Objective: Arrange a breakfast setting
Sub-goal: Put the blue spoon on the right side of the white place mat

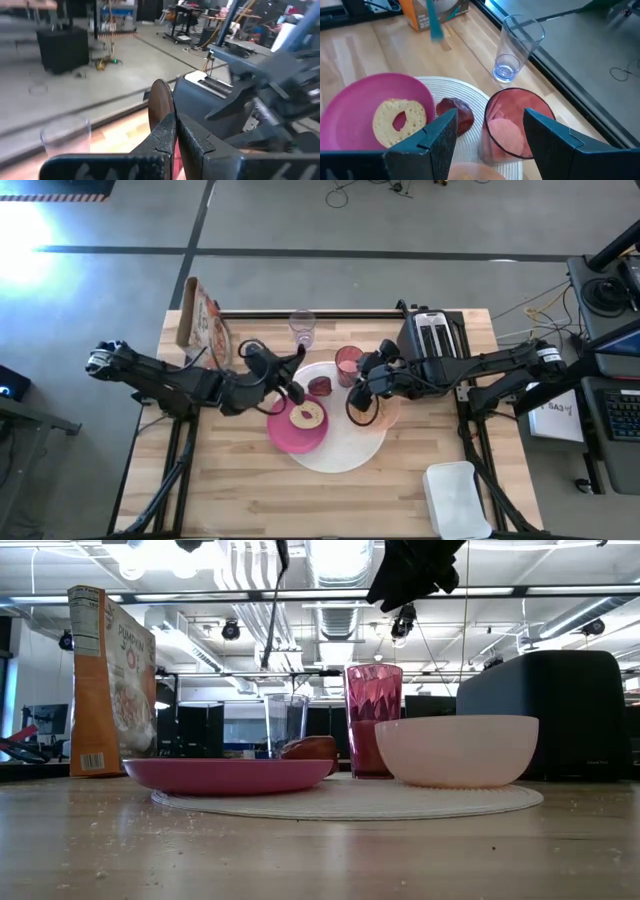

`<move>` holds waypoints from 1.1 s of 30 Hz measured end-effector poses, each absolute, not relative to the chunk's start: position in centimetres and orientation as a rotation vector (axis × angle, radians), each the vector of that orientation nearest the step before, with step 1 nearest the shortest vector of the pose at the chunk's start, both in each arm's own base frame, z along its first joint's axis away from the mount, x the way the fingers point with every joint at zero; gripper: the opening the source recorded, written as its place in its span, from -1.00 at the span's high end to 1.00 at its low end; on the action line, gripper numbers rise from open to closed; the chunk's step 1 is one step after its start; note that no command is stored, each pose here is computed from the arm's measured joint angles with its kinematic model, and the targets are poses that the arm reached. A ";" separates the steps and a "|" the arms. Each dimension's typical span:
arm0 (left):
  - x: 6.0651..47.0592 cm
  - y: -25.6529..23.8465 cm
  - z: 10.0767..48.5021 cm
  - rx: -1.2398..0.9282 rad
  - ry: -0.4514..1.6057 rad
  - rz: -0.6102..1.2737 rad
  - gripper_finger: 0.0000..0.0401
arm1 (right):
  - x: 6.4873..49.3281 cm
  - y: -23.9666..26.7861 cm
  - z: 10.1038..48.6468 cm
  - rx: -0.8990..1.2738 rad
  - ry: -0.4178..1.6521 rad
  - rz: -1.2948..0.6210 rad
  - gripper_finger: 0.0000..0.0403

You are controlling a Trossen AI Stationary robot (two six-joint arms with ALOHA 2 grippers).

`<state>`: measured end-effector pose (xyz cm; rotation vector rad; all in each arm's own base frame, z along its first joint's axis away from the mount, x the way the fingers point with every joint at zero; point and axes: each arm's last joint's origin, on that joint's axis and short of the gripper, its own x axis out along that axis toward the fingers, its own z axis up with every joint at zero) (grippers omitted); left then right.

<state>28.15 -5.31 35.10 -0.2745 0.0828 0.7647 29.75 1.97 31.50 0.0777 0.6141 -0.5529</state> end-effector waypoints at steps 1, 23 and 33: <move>28.2 -5.2 34.6 -0.306 0.079 0.767 1.00 | 29.8 2.0 31.5 0.089 0.610 -0.556 -0.07; 29.4 -4.0 35.0 -0.630 -0.072 0.478 1.00 | 29.8 2.6 30.4 0.255 0.733 -0.383 -0.07; 30.8 -4.9 33.9 -0.638 -0.040 0.381 1.00 | 30.0 2.6 30.0 0.299 0.744 -0.415 -0.07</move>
